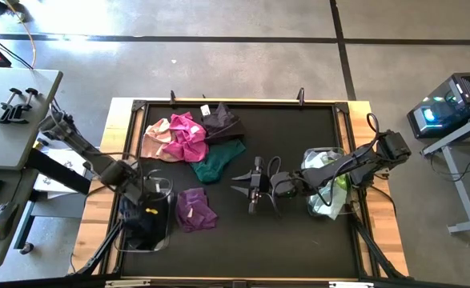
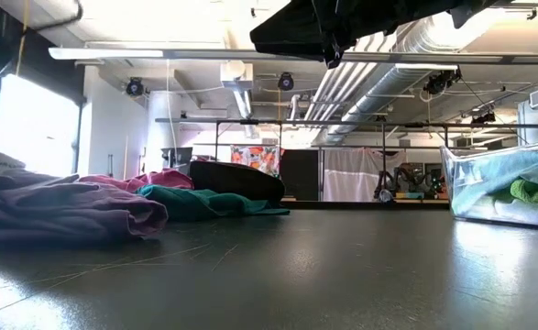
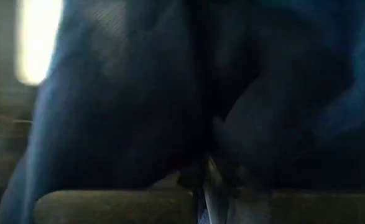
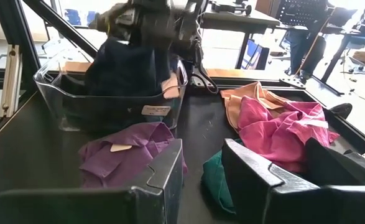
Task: Sort towels by color in basket
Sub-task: Put the dark blue towel into the left transparent bin
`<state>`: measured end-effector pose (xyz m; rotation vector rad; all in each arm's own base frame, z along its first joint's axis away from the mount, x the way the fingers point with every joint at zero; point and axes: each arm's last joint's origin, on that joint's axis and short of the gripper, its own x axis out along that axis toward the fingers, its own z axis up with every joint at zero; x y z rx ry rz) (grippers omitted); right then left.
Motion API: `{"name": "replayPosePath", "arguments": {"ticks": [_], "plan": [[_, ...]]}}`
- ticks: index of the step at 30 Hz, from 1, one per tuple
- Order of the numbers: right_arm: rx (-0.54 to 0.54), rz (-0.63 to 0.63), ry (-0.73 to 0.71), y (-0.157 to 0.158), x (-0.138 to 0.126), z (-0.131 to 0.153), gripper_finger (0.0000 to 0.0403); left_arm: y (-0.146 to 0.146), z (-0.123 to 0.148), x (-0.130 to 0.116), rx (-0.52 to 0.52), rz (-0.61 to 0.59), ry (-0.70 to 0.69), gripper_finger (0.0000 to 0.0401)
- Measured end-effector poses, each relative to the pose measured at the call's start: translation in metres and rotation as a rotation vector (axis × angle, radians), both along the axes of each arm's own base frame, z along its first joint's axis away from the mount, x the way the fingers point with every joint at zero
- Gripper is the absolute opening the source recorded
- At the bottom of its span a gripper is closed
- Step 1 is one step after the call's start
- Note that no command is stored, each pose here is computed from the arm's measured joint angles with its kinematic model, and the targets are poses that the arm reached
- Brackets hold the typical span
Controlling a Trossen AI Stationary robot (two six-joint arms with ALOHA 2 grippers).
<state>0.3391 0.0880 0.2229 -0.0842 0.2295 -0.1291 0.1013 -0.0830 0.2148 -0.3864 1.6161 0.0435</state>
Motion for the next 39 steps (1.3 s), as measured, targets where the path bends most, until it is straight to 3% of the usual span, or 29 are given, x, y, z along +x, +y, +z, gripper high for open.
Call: {"name": "replayPosePath", "arguments": {"ticks": [3,7,14,19,26,33,39], "plan": [[0.0,0.0,0.0,0.0,0.0,0.0,0.011,-0.005,-0.021,-0.001,-0.064,-0.006,0.016,0.0],[-0.005,0.001,0.0,0.0,0.0,0.0,0.011,-0.005,-0.019,-0.001,-0.059,0.0,0.034,0.0],[-0.008,0.002,0.001,0.0,0.0,0.0,0.011,-0.005,0.041,0.0,-0.085,0.014,0.022,0.0],[-0.007,0.002,0.0,0.0,0.0,0.0,0.011,-0.003,0.087,-0.003,-0.113,0.088,-0.016,0.0],[-0.025,0.006,0.003,0.0,0.0,0.0,0.011,-0.003,0.116,-0.004,-0.112,0.087,-0.138,0.0],[-0.025,0.004,0.003,-0.001,0.0,0.0,0.011,-0.015,0.113,-0.002,-0.076,0.036,-0.305,0.0],[-0.025,0.004,0.003,-0.001,0.0,0.0,0.011,-0.038,0.075,0.01,-0.188,0.015,-0.376,0.0]]}}
